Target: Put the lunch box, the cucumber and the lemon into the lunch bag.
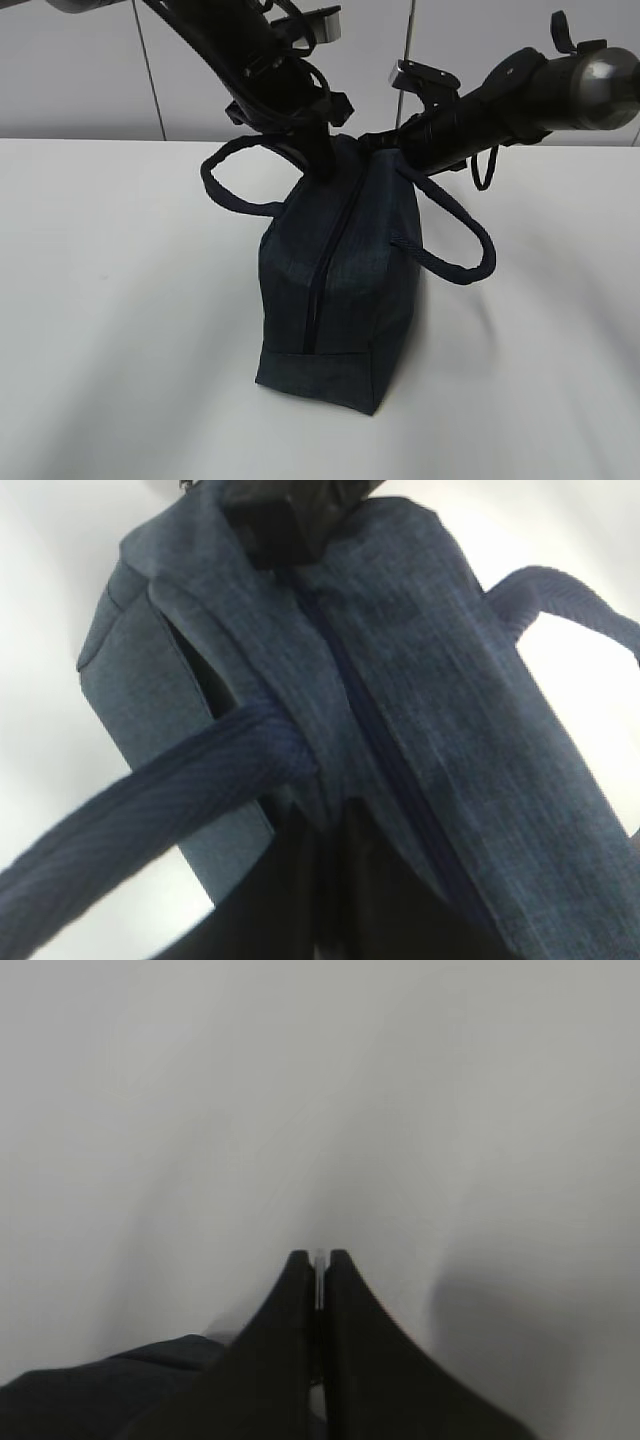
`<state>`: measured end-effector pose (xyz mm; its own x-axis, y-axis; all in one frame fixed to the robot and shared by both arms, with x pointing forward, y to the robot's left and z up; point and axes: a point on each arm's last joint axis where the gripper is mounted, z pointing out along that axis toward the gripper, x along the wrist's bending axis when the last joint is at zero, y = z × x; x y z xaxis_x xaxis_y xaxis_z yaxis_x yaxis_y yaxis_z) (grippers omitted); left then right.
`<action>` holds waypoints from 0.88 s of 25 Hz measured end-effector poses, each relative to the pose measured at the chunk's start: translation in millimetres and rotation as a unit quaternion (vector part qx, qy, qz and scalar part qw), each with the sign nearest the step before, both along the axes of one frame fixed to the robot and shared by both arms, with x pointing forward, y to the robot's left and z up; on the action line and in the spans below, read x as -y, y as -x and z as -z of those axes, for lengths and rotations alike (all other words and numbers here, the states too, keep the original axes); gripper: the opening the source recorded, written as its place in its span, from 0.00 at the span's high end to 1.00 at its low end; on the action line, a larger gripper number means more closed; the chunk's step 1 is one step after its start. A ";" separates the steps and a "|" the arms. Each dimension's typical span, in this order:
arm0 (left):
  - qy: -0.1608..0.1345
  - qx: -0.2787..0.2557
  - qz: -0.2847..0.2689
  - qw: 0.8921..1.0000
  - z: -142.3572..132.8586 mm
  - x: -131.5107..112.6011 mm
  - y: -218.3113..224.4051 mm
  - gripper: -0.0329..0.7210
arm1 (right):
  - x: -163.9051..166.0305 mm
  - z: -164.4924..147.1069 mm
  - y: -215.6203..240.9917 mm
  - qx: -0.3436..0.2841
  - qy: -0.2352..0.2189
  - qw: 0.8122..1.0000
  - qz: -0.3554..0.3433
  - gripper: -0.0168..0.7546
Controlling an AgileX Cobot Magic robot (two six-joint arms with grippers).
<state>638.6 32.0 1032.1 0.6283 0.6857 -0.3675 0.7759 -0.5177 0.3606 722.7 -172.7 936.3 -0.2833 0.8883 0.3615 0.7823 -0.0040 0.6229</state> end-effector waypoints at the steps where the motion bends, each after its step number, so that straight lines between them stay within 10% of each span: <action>1: 0.000 0.000 0.000 1.000 0.0 0.0 0.0 0.96 | 0.0 0.0 0.0 0.000 0.000 1.000 0.000 0.98; 22: -0.004 0.002 0.001 1.000 0.4 0.3 0.3 0.96 | 0.4 6.8 -0.4 -0.010 -0.003 1.000 0.002 0.98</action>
<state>638.3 31.7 1031.8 0.6320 0.6870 -0.3586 0.7726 -0.5230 0.3599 723.1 -173.1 929.4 -0.2729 0.8869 0.3728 0.7947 -0.0106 0.6069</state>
